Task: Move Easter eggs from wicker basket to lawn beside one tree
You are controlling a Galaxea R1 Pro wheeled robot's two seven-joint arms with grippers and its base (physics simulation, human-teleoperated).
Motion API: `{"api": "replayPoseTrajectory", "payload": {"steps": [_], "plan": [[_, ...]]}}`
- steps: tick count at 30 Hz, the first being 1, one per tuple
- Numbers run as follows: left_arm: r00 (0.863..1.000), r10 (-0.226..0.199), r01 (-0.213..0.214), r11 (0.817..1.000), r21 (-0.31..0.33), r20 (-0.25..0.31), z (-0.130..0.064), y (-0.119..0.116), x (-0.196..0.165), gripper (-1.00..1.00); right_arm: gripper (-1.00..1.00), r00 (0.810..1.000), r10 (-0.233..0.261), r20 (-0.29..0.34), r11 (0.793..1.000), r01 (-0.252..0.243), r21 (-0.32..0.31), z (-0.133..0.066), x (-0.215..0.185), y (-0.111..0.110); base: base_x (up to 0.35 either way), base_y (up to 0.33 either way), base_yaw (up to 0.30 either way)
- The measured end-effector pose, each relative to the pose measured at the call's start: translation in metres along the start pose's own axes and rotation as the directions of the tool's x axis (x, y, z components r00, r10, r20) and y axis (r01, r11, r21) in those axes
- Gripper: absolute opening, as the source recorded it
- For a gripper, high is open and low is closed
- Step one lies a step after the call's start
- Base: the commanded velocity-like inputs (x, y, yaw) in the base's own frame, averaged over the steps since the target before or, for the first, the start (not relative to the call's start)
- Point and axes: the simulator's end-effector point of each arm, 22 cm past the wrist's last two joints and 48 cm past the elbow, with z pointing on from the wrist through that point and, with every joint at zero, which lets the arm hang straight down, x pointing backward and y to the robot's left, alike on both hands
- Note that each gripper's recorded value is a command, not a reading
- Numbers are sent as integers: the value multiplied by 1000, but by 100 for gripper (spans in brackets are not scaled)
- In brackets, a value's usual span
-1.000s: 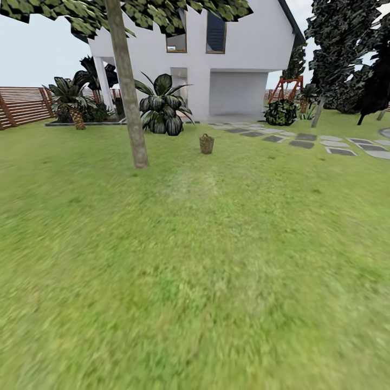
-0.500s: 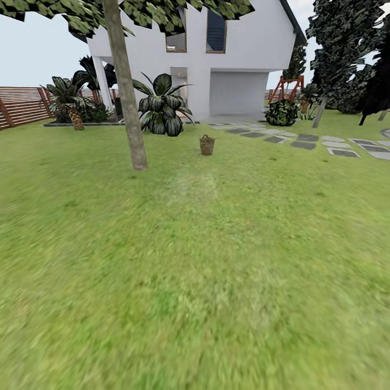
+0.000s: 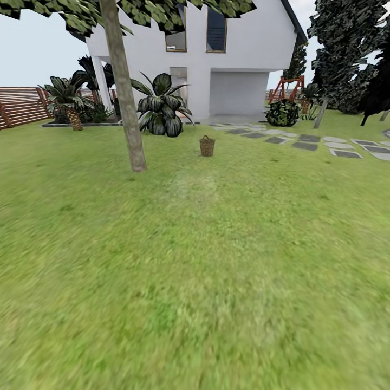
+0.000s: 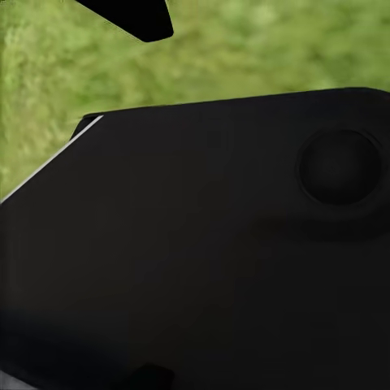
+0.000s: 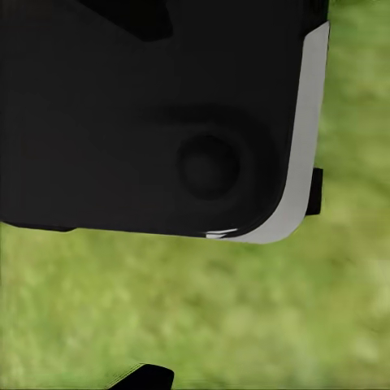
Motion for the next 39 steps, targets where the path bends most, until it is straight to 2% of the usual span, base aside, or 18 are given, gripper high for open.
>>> {"api": "replayPoseTrajectory", "payload": {"steps": [22,39], "plan": [[1000,0,0,1000,1,0,0,-1,0,100,100,1000,0,-1,1000,0,-2,0,1,1,233,0,0],[1000,1,-1,1000,1,-2,0,0,1,100,100,1000,0,-1,1000,0,-2,0,1,1,323,0,0]]}}
